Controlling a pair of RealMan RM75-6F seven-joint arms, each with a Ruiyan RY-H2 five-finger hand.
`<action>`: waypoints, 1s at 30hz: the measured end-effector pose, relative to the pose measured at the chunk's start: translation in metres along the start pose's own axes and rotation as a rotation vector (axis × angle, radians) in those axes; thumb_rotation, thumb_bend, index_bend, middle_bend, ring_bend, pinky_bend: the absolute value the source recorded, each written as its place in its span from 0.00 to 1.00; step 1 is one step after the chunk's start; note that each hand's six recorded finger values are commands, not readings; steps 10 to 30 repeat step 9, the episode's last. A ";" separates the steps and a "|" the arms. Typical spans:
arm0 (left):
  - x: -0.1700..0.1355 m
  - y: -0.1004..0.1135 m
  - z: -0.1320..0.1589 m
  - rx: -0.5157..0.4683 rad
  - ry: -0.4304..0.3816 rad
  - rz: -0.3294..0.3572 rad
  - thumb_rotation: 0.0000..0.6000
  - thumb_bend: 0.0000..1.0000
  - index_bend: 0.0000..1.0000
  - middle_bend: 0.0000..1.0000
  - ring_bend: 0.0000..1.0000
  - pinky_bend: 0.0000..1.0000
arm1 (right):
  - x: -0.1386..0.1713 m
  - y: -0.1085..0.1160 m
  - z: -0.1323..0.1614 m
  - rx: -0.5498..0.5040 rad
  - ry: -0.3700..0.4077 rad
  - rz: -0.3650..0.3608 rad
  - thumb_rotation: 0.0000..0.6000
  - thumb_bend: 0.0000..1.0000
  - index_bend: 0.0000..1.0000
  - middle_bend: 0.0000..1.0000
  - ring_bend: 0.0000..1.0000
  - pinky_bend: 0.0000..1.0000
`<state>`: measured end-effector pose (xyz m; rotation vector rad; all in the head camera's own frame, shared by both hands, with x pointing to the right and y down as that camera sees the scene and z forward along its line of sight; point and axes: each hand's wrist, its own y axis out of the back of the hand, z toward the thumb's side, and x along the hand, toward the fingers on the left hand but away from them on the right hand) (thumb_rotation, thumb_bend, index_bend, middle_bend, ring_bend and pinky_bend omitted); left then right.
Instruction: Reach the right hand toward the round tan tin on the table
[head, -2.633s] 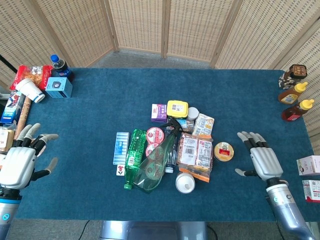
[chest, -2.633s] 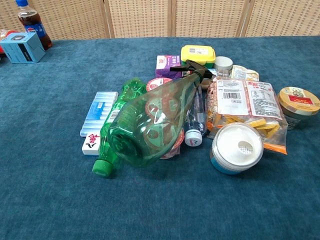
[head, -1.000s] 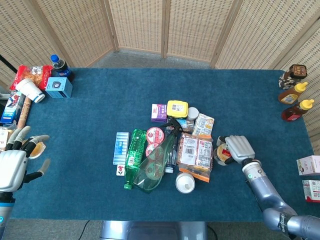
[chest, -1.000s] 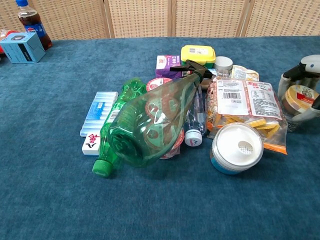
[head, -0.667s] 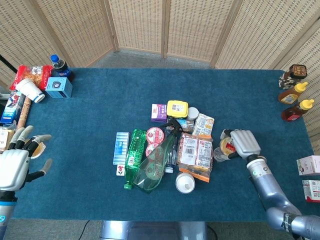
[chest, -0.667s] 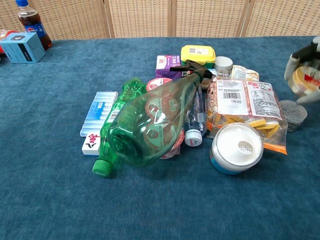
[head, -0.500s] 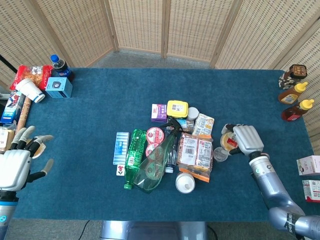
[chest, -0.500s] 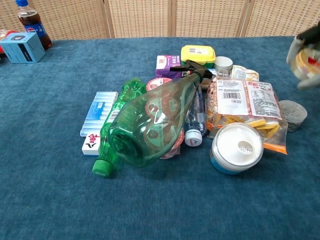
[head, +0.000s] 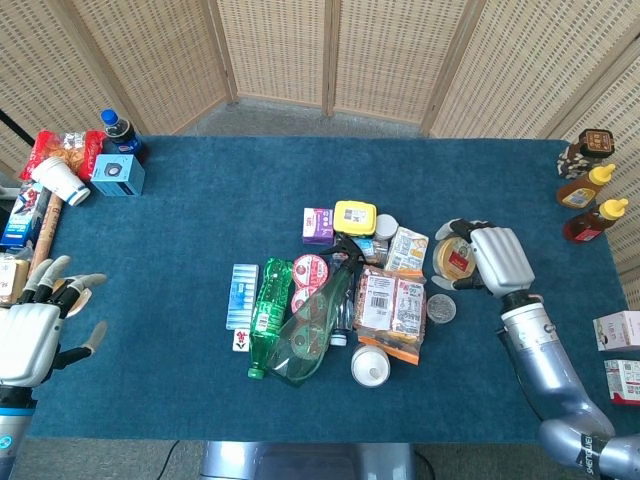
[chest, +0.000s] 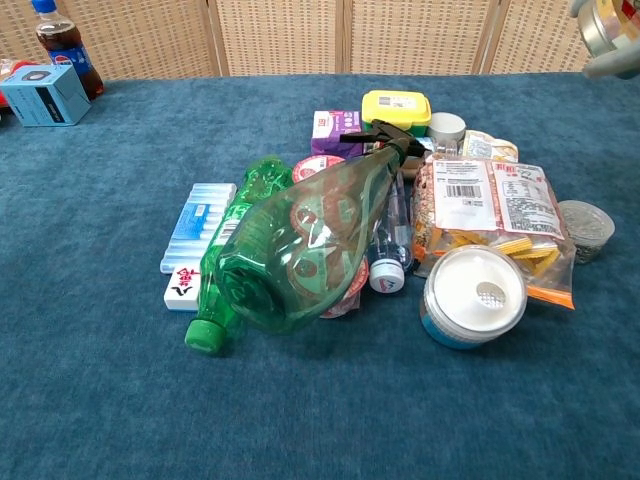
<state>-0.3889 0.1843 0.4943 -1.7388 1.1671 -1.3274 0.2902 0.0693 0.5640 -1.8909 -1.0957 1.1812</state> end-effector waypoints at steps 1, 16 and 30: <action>0.000 0.000 -0.001 0.000 0.002 -0.001 1.00 0.41 0.25 0.33 0.07 0.00 | 0.000 -0.001 0.001 -0.002 0.002 0.000 1.00 0.00 0.50 0.87 0.79 0.42; 0.000 0.000 -0.001 -0.001 -0.001 -0.003 1.00 0.41 0.25 0.33 0.07 0.00 | 0.002 -0.004 0.002 -0.005 0.002 0.004 1.00 0.00 0.50 0.87 0.79 0.42; 0.000 0.000 -0.001 -0.001 -0.001 -0.003 1.00 0.41 0.25 0.33 0.07 0.00 | 0.002 -0.004 0.002 -0.005 0.002 0.004 1.00 0.00 0.50 0.87 0.79 0.42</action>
